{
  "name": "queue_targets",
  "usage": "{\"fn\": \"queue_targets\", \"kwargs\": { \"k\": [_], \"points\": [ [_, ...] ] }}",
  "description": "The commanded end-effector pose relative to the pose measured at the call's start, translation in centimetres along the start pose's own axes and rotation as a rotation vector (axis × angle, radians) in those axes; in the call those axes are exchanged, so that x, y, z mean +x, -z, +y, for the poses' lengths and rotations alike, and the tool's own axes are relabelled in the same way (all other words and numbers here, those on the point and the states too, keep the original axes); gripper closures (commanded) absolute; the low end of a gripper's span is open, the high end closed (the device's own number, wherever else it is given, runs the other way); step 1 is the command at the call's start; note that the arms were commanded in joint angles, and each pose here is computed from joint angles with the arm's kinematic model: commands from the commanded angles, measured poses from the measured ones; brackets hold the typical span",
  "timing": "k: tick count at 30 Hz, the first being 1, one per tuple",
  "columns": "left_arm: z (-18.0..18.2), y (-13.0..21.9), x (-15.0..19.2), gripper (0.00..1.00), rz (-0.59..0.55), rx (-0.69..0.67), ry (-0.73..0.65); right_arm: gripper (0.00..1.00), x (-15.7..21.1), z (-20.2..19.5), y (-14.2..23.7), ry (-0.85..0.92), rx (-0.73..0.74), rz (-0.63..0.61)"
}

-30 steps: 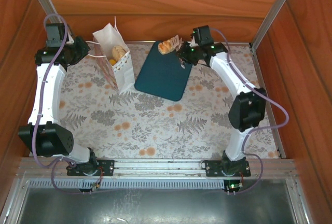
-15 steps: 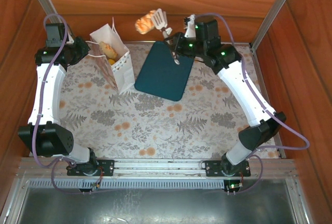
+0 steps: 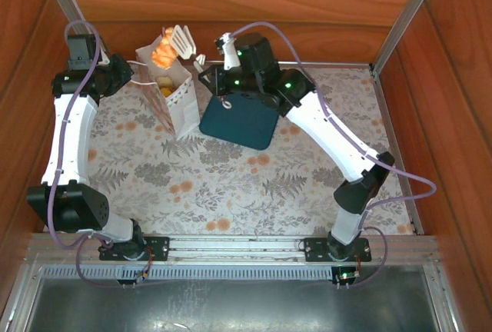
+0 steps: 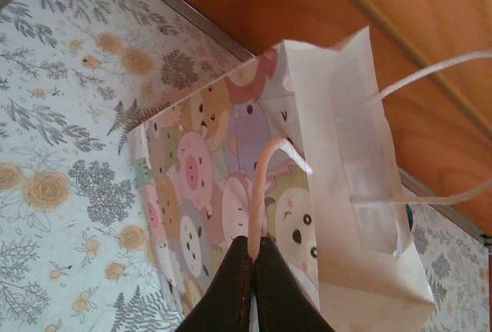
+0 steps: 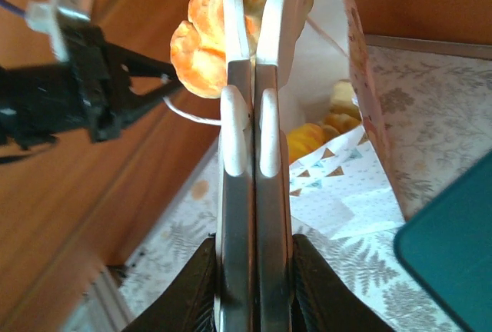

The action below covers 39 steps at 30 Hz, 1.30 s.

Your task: Place the fake bread into the paper bag

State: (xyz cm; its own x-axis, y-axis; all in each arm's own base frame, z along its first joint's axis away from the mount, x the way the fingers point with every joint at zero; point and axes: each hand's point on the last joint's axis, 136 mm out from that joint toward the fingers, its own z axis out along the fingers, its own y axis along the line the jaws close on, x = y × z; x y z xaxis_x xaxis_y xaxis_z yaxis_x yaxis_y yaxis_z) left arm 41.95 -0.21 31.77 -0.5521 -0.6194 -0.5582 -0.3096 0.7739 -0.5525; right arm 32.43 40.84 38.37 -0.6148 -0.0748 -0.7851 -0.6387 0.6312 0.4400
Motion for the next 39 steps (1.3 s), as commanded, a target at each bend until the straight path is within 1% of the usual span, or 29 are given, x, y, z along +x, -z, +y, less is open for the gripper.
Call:
{"fn": "queue_targets", "kwargs": {
  "k": [1,5,7,10,14,21,25,29,39],
  "points": [
    [-0.6,1.3,-0.6,1.00,-0.027,0.026,0.007,0.79,-1.9,-0.1,0.3,0.130,0.067,-0.088],
    [-0.6,1.4,-0.7,1.00,-0.029,0.026,0.006,0.79,-1.0,-0.7,-0.7,0.164,0.105,-0.062],
    [-0.6,1.4,-0.6,1.00,-0.028,0.026,0.007,0.77,-0.5,-0.7,-1.1,0.184,0.117,-0.049],
    [-0.6,1.3,-0.6,1.00,-0.027,0.026,0.007,0.72,0.3,-0.7,-1.6,0.218,0.138,-0.031],
    [-0.5,1.2,-0.5,1.00,-0.022,0.023,0.011,0.61,0.9,-0.8,-2.0,0.246,0.160,-0.017],
    [-0.5,1.1,-0.5,1.00,-0.022,0.023,0.010,0.57,1.4,-0.9,-2.4,0.244,0.163,-0.006],
    [-0.5,1.2,-0.5,1.00,-0.024,0.023,0.011,0.57,1.3,-0.9,-2.3,0.242,0.165,-0.008],
    [-0.5,1.2,-0.6,1.00,-0.024,0.024,0.010,0.59,0.9,-0.6,-1.7,0.236,0.161,-0.022],
    [-0.5,1.2,-0.7,1.00,-0.027,0.022,0.008,0.60,-0.5,-0.2,0.4,0.231,0.169,-0.067]
  ]
}}
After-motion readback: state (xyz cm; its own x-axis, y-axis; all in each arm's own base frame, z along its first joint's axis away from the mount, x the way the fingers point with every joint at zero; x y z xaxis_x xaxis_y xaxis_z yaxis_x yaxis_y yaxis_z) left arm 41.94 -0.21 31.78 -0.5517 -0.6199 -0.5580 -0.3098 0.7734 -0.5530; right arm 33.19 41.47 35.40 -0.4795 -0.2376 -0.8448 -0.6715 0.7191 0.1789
